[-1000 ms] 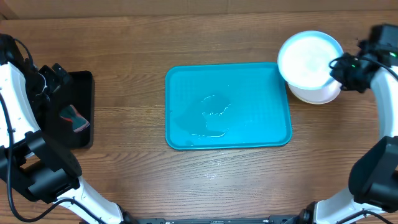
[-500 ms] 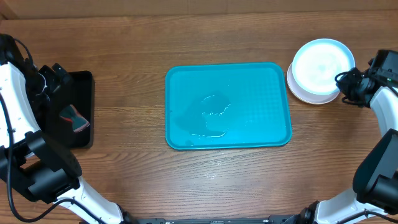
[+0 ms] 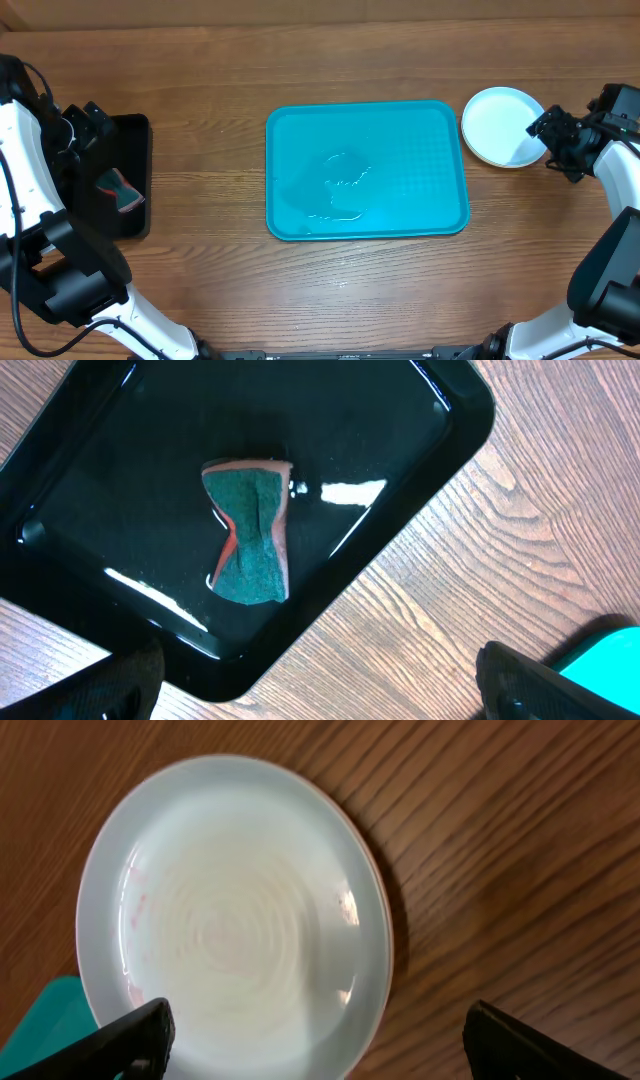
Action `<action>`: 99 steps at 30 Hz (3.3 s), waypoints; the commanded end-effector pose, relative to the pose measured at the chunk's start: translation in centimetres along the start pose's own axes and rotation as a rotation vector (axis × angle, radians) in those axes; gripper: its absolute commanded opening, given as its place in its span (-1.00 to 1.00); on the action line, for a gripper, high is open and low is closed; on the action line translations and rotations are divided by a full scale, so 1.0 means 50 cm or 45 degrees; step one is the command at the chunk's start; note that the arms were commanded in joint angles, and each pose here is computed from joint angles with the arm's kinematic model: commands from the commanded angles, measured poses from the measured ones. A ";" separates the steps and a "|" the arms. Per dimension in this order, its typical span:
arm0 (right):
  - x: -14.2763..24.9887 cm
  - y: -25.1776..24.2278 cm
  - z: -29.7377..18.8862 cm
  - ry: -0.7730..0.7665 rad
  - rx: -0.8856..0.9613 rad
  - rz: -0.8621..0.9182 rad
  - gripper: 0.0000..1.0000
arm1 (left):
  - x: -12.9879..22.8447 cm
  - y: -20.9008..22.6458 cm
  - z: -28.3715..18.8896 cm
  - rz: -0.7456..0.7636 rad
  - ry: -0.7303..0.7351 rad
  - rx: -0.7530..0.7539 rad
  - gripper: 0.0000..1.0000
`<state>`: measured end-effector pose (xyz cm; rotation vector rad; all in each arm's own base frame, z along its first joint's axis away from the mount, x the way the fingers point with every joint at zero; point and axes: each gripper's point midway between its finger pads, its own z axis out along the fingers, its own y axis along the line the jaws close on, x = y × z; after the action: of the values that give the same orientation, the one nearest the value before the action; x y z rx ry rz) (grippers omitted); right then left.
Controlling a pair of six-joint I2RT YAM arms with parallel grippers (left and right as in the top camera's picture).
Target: Clean dirty plates on tray and stack at the side
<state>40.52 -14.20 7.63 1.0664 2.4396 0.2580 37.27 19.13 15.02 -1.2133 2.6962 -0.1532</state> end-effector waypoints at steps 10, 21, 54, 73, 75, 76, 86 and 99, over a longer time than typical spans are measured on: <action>0.094 0.091 -0.321 -0.044 -0.211 -0.077 0.99 | 0.002 -0.012 -0.012 0.029 -0.018 0.019 1.00; 0.253 0.063 -0.385 0.274 -0.181 -0.021 1.00 | 0.002 -0.012 -0.012 0.029 -0.018 0.019 0.99; 0.361 0.171 -0.457 -0.440 -0.647 -0.604 1.00 | 0.002 -0.012 -0.012 0.029 -0.018 0.019 0.99; 0.385 0.107 -0.438 -0.814 -0.834 -0.547 1.00 | 0.002 -0.012 -0.012 0.029 -0.018 0.019 1.00; 0.385 0.111 -0.425 -0.838 -0.856 -0.541 1.00 | 0.002 -0.012 -0.012 0.029 -0.017 0.018 1.00; 0.384 0.113 -0.421 -0.857 -0.873 -0.537 1.00 | 0.002 -0.012 -0.012 0.029 -0.018 0.019 0.99; 0.367 0.107 -0.392 -1.026 -0.938 -0.468 1.00 | 0.002 -0.012 -0.012 0.029 -0.018 0.019 1.00; 0.348 0.079 -0.341 -1.105 -0.845 -0.394 1.00 | 0.002 -0.012 -0.012 0.029 -0.018 0.019 0.99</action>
<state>24.46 2.53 18.29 0.3176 1.5342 0.4121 37.30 19.08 15.03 -1.2127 2.6959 -0.1582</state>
